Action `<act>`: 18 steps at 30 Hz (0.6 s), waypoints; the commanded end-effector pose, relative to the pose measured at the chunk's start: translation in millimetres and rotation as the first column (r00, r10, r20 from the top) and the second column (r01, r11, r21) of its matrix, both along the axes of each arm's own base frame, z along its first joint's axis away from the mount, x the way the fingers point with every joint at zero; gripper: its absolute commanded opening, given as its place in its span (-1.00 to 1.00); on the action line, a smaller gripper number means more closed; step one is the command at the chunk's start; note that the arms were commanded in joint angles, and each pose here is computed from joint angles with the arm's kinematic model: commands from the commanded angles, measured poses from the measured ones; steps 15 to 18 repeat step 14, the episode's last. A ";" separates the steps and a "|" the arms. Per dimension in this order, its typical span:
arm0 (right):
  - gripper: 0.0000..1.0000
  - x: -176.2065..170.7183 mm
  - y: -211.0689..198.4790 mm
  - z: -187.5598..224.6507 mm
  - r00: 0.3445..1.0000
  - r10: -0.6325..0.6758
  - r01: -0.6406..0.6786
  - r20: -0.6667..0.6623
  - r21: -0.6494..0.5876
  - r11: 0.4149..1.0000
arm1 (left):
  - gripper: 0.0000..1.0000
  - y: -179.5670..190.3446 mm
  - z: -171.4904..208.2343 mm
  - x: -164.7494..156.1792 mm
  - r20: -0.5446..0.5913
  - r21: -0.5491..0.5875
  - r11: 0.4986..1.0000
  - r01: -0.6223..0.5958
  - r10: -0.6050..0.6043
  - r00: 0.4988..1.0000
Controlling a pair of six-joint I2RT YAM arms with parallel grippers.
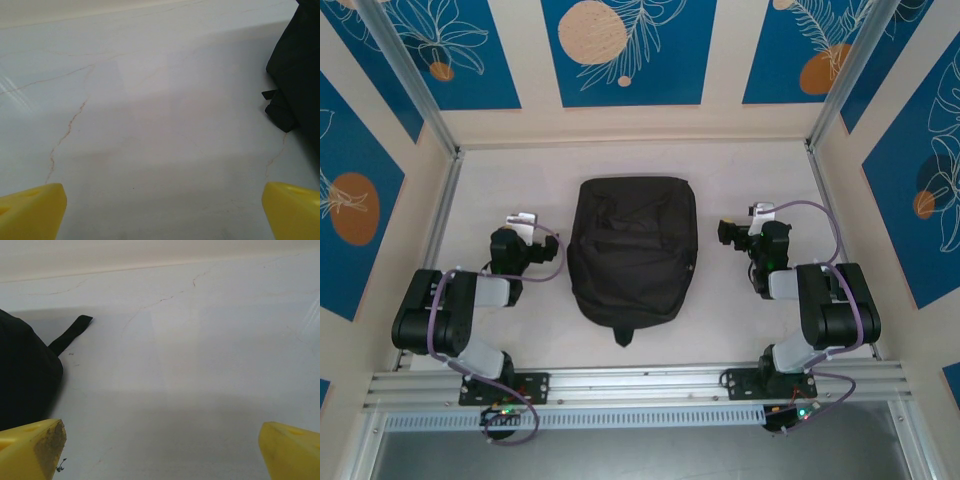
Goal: Pack books, pencil case, and school supplies into a backpack
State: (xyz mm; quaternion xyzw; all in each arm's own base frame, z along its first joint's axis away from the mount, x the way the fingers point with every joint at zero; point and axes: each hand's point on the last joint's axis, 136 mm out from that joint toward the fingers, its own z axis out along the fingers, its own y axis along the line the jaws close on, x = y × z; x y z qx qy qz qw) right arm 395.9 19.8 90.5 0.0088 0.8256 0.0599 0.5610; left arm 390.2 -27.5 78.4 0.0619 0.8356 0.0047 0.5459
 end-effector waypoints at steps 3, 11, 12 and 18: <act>0.98 -0.5 -2.6 4.5 1.000 -0.019 0.019 0.021 -0.002 1.000 | 0.99 4.9 9.2 6.1 0.026 -0.001 1.000 -0.019 0.019 0.999; 0.98 -0.3 -2.8 4.8 1.000 -0.020 0.020 0.022 -0.003 1.000 | 0.99 5.4 8.0 6.9 0.019 -0.002 1.000 -0.021 0.021 1.000; 0.98 -0.6 -2.7 4.1 1.000 -0.020 0.020 0.020 -0.003 1.000 | 0.99 5.3 8.5 6.5 0.021 -0.002 1.000 -0.021 0.021 1.000; 0.98 -0.3 -2.7 4.8 1.000 -0.019 0.019 0.022 -0.003 1.000 | 0.99 4.9 9.4 6.0 0.027 -0.001 1.000 -0.019 0.019 0.999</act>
